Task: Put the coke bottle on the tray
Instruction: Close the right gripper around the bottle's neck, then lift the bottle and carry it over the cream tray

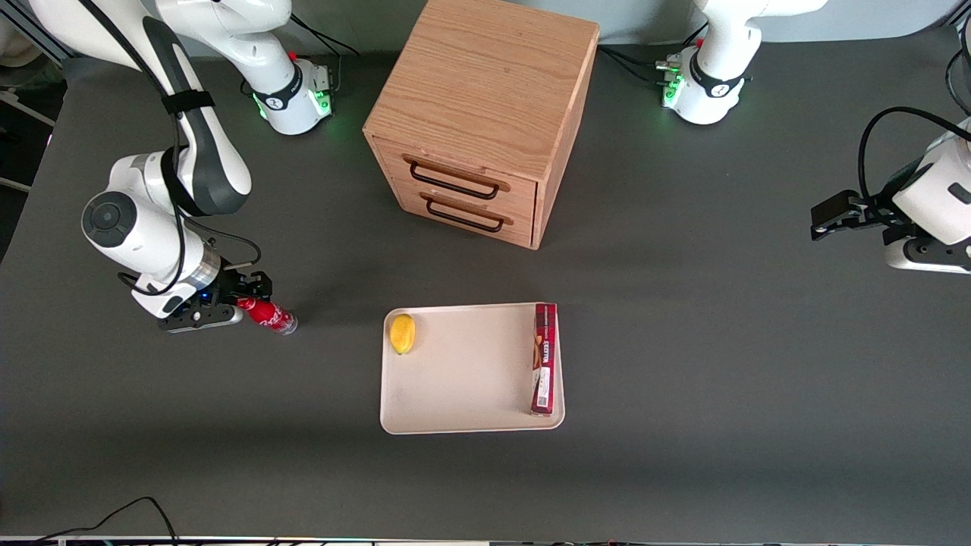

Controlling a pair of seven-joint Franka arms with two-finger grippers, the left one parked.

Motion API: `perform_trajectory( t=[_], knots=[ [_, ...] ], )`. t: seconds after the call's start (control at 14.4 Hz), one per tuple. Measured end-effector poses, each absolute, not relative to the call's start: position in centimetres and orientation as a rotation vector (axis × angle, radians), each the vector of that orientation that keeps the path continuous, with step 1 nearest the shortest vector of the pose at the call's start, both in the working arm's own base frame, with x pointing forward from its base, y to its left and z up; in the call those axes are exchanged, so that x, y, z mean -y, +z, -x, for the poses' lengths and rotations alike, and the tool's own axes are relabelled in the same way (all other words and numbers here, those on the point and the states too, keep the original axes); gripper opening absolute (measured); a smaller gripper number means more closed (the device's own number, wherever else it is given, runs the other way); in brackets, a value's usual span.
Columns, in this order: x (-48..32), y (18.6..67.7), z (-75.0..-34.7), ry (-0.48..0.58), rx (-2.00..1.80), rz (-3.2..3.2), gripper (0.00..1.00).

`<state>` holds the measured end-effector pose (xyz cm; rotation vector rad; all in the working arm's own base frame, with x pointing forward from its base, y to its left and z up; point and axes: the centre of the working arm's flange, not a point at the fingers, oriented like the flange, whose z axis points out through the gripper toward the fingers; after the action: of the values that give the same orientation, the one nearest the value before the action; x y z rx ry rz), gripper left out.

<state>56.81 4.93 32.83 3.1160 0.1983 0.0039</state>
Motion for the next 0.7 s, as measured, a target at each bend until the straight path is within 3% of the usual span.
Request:
perform_trajectory(
  t=[0.14,0.49,0.7],
  knots=[
    [-4.7,32.8,-56.8,0.005,-0.2,-3.114,0.33],
    [-4.4,33.2,-57.1,0.014,-0.199,-3.114,0.31],
    [-4.3,36.7,-58.4,-0.044,-0.188,-3.111,0.31]
  ],
)
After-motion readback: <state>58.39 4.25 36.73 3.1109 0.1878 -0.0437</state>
